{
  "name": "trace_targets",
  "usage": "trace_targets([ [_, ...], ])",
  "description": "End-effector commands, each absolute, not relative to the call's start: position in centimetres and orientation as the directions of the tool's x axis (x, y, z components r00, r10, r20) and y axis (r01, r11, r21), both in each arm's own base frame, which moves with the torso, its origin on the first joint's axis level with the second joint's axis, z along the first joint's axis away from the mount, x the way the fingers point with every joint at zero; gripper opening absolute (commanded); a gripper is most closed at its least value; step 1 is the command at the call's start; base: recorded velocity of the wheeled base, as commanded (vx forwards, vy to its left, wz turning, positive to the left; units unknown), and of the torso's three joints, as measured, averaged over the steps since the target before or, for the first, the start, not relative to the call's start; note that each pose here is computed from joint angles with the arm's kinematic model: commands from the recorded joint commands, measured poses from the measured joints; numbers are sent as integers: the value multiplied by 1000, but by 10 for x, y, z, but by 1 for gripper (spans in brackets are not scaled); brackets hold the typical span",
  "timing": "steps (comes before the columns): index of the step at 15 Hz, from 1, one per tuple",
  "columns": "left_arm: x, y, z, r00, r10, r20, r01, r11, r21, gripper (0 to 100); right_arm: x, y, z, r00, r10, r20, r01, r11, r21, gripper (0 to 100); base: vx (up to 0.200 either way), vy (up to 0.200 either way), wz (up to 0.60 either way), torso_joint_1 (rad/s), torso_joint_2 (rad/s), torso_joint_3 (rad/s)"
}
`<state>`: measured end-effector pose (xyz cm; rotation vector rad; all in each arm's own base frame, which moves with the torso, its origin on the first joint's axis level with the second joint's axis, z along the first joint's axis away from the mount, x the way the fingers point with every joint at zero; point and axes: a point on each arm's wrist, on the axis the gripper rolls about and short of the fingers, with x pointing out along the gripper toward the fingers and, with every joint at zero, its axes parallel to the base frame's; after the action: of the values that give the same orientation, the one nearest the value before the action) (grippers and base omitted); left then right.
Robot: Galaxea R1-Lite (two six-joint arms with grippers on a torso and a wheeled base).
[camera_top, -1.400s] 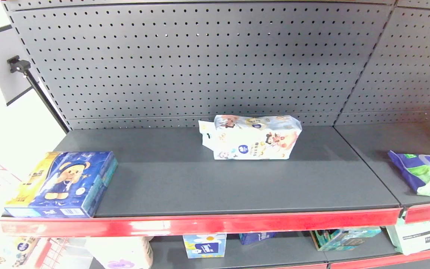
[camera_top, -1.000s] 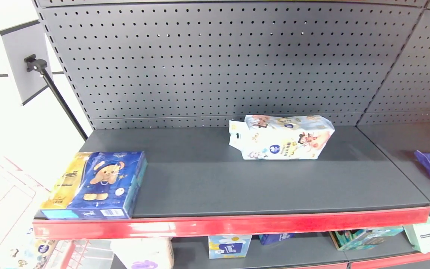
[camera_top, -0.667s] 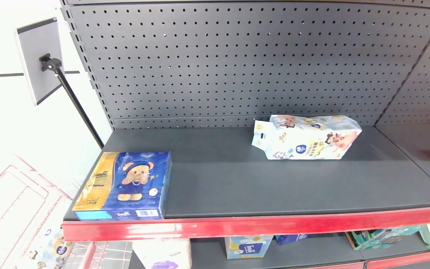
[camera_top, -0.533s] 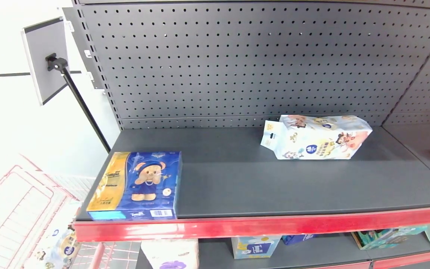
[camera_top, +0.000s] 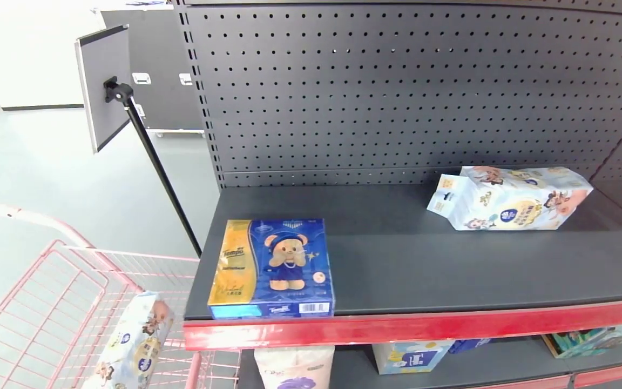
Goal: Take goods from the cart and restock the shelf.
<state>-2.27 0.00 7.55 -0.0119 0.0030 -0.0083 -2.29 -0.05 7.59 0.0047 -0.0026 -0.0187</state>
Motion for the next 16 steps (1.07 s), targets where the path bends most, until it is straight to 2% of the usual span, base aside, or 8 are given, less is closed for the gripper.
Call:
trace_targets([
  [1, -23, 0, 75, 1000, -9, -3, 9, 1000, -12, 100, -23, -1, 76, 1000, -18, 2, 18, 1000, 5, 100, 0, 200, 0, 2, -2, 2],
  [5, -23, 0, 75, 1000, -9, -3, 9, 1000, -12, 100, -23, -1, 76, 1000, -18, 3, 18, 1000, 5, 100, 0, 200, 0, 4, 4, 4],
  [12, -23, 0, 75, 1000, -9, -3, 9, 1000, -12, 100, -23, -1, 76, 1000, -18, 3, 18, 1000, 6, 100, 0, 0, 0, -7, 10, 9],
  [16, -23, 0, 75, 1000, -8, -3, 8, 1000, -12, 100, -23, -1, 76, 1000, -18, 3, 18, 1000, 6, 100, 0, 0, 0, -126, 337, 189],
])
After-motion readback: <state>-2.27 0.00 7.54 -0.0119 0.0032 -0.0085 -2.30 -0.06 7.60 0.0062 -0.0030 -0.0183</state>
